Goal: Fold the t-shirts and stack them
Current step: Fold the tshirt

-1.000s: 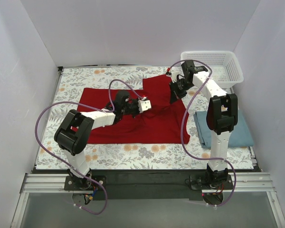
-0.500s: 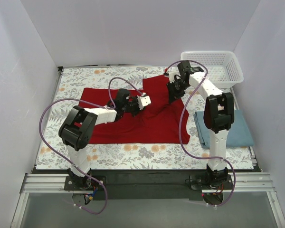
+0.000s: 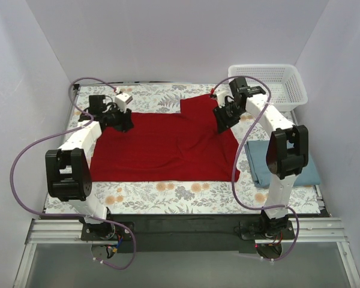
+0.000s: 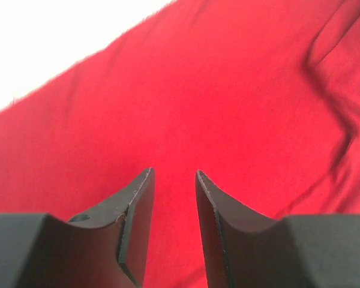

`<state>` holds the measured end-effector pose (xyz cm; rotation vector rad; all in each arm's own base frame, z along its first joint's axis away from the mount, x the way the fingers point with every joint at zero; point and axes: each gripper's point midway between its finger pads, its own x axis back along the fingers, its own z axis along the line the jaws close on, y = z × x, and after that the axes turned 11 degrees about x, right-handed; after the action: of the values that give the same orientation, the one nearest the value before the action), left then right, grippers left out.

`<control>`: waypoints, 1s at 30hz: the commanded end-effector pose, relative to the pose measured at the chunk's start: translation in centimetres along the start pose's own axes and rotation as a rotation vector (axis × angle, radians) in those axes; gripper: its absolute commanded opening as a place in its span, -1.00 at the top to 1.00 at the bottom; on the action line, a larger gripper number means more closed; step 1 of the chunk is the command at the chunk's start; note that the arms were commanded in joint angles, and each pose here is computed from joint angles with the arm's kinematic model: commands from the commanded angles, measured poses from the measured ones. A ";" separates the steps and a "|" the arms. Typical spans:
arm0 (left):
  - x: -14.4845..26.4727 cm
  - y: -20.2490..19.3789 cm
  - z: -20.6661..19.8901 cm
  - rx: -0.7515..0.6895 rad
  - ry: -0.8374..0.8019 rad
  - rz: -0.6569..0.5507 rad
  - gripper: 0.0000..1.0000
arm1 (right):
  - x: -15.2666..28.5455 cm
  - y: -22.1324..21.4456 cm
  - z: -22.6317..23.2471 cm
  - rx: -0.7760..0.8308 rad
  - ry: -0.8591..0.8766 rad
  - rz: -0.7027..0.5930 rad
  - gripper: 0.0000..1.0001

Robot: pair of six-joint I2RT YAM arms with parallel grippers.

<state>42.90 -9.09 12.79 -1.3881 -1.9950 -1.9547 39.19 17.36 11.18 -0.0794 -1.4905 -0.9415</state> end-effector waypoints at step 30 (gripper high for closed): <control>11.9 -23.8 6.1 0.423 0.323 0.542 0.91 | -3.5 -15.1 12.7 0.227 0.176 0.379 0.41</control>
<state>30.64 5.72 1.53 -1.1683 -1.7332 -1.4303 23.47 16.29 1.87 -0.1425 -1.3987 -0.4852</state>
